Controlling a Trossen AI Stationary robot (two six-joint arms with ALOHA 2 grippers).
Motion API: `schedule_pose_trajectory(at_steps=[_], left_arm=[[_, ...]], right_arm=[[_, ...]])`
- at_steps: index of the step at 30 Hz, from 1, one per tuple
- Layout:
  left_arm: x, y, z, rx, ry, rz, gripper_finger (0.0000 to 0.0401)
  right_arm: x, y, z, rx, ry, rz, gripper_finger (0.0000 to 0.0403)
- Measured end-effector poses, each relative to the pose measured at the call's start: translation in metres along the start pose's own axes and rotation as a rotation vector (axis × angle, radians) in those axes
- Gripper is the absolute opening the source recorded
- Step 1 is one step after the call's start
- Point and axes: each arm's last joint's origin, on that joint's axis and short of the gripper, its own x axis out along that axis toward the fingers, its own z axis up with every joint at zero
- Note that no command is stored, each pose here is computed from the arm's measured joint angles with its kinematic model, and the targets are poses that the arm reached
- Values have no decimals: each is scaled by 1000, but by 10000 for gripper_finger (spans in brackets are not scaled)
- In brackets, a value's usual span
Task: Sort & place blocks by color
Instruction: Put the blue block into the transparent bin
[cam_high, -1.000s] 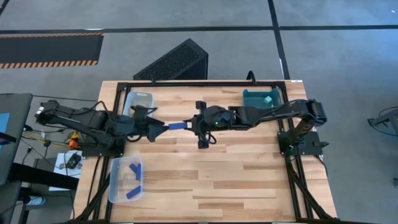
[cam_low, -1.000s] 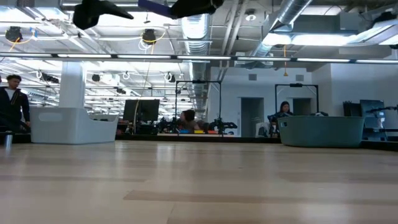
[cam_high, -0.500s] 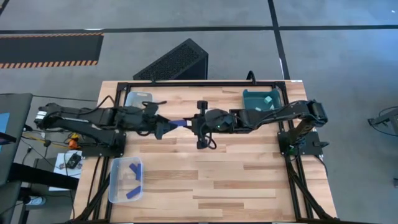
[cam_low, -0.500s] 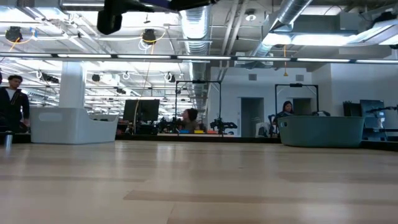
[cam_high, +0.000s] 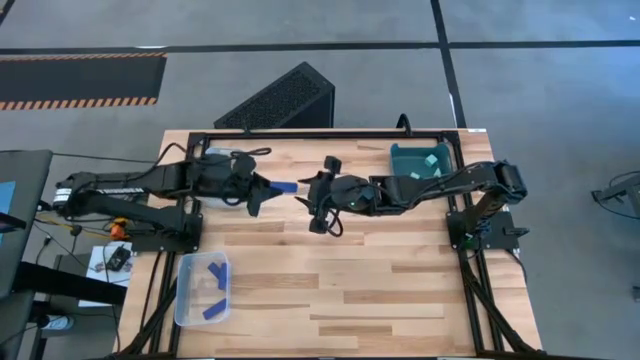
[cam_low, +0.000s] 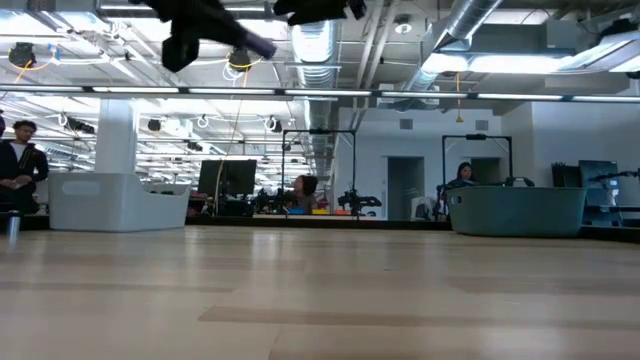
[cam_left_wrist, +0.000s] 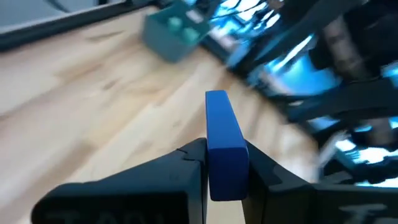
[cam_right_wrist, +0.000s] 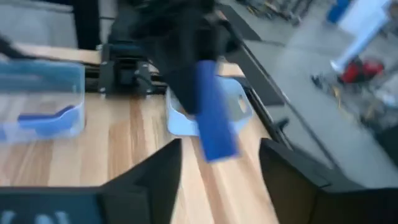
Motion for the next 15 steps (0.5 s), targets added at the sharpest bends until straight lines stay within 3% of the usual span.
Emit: schedule_pose_trajectory(at_steps=[5,10,15], left_arm=[[-9,11,-19,133,230,59,30],[-32,13,-54,237,618,23,30],[-51,17,-78,347,871,117,31]], right_arm=[[-9,-4,-3,159,64,-86,263],[-32,-14,-1,217,114,-99,267],[-46,-29,-4,225,148,-122,263]])
